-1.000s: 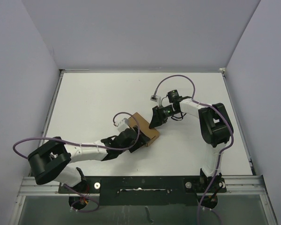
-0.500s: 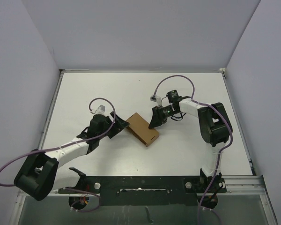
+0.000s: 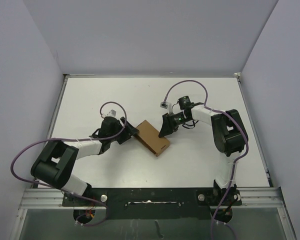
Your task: Fold the paper box
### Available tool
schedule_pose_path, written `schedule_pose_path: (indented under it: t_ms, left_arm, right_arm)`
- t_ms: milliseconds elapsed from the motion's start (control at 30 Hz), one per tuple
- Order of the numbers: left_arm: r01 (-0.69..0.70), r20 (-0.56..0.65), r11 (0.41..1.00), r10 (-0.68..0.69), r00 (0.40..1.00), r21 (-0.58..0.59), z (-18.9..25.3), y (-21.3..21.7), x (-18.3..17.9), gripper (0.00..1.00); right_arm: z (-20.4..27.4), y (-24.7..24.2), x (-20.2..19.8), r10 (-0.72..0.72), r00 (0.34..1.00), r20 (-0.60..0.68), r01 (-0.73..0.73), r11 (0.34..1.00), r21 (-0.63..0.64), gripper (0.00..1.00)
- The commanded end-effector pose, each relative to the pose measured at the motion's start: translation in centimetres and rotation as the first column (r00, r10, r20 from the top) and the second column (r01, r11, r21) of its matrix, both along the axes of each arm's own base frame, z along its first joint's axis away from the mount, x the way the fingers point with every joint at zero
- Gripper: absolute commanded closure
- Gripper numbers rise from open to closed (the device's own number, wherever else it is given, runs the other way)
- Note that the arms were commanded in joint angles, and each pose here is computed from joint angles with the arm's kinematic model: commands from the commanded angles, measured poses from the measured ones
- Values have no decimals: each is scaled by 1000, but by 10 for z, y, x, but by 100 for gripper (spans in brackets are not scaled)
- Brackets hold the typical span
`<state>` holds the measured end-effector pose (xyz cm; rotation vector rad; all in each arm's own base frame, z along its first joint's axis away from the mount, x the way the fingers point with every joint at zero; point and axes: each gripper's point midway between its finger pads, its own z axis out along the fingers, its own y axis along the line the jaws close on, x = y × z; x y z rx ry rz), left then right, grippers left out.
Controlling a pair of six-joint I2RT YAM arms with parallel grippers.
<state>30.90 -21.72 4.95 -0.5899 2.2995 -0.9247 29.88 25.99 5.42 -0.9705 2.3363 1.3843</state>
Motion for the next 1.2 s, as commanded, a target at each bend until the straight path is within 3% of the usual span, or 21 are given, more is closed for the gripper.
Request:
schedule_pose_path:
  t_ms: [0,233,567,667,833,967,1167]
  left_arm:
    - [15,91,1000,-13,996,-17,18,-8,27,41]
    - [28,77,1000,-28,997,-2,9,-9,31,56]
    - [64,30,997,-65,997,30,-2,-11,25,95]
    - [70,21,997,-71,997,42,-3,-10,24,98]
    - [83,64,996,-84,994,19,18,-12,22,81]
    - [80,109,997,-81,991,21,46,-6,15,46]
    - [100,122,994,-93,988,-49,73,-6,-19,27]
  right_arm:
    - [1,5,2,21,1000,20,-21,1000,-6,67]
    - [-1,6,2,29,999,23,-29,999,-15,68]
    - [-2,11,-2,59,997,47,-57,998,-35,70]
    - [0,12,-1,62,997,54,-60,998,-37,70]
    - [6,7,4,43,997,65,-41,999,-27,68]
    - [8,6,5,36,997,66,-35,999,-21,68]
    - [7,6,5,37,997,64,-36,999,-19,68]
